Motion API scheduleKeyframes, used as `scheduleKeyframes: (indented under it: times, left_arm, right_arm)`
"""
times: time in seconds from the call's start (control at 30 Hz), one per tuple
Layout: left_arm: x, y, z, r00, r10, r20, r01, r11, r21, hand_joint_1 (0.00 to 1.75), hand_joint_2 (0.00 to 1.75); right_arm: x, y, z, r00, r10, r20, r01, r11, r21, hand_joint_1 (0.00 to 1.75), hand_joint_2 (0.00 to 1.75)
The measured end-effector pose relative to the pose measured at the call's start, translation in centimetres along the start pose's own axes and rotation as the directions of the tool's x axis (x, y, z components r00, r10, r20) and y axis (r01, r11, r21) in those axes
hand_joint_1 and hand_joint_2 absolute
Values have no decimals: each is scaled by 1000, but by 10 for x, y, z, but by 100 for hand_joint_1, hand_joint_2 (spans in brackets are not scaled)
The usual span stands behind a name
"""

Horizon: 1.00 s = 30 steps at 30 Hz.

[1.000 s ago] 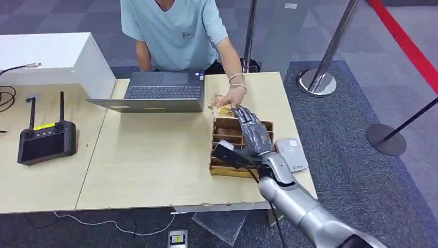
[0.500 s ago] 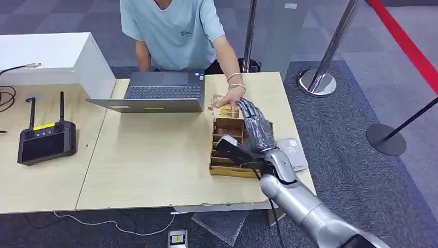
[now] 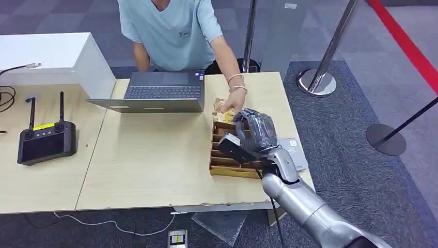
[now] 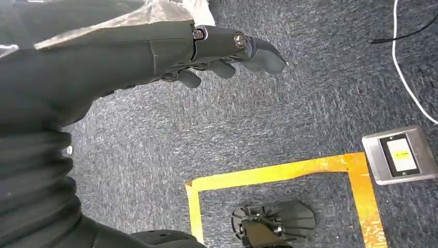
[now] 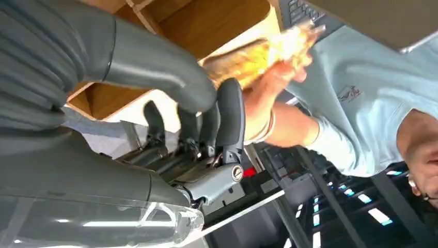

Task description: Pass the card to the sensor for recognition and then transmit it.

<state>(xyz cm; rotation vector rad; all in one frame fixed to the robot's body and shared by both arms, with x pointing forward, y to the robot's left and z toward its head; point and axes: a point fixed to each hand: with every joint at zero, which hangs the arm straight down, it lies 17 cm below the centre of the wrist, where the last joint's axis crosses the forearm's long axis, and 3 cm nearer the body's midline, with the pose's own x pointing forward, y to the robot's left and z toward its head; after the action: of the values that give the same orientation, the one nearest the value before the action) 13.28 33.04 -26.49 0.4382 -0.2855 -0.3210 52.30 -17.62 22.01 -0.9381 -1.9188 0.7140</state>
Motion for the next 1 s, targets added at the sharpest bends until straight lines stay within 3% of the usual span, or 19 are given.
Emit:
scheduleKeyframes:
  times: [0.1,0.2,0.27,0.37,0.4,0.43,1.0]
  left_arm:
    - [0,0,0,1000,-1,1,1,1000,0,0,175]
    - [1,0,0,1000,-6,3,6,1000,-1,0,175]
    - [1,0,0,1000,-6,4,6,1000,-2,0,175]
    - [1,0,0,1000,-5,3,5,1000,-2,0,175]
    - [1,0,0,1000,-6,4,6,1000,-2,0,175]
    - [1,0,0,1000,-7,4,7,1000,-2,0,175]
    - [1,-1,0,1000,-5,1,5,1000,-3,0,175]
  right_arm:
    - [1,-3,-1,1000,-5,1,5,1000,-8,173,175]
    - [1,-2,0,1000,-6,0,6,1000,-7,159,175]
    - [1,-2,0,1000,-6,0,6,1000,-8,162,175]
    - [0,-2,2,1000,-7,-3,7,1000,-10,148,175]
    - [0,-2,2,1000,-9,-4,9,1000,-10,30,175]
    - [0,-2,2,1000,-9,-4,9,1000,-11,0,175]
    - [9,-16,4,999,33,37,-30,998,-61,0,175]
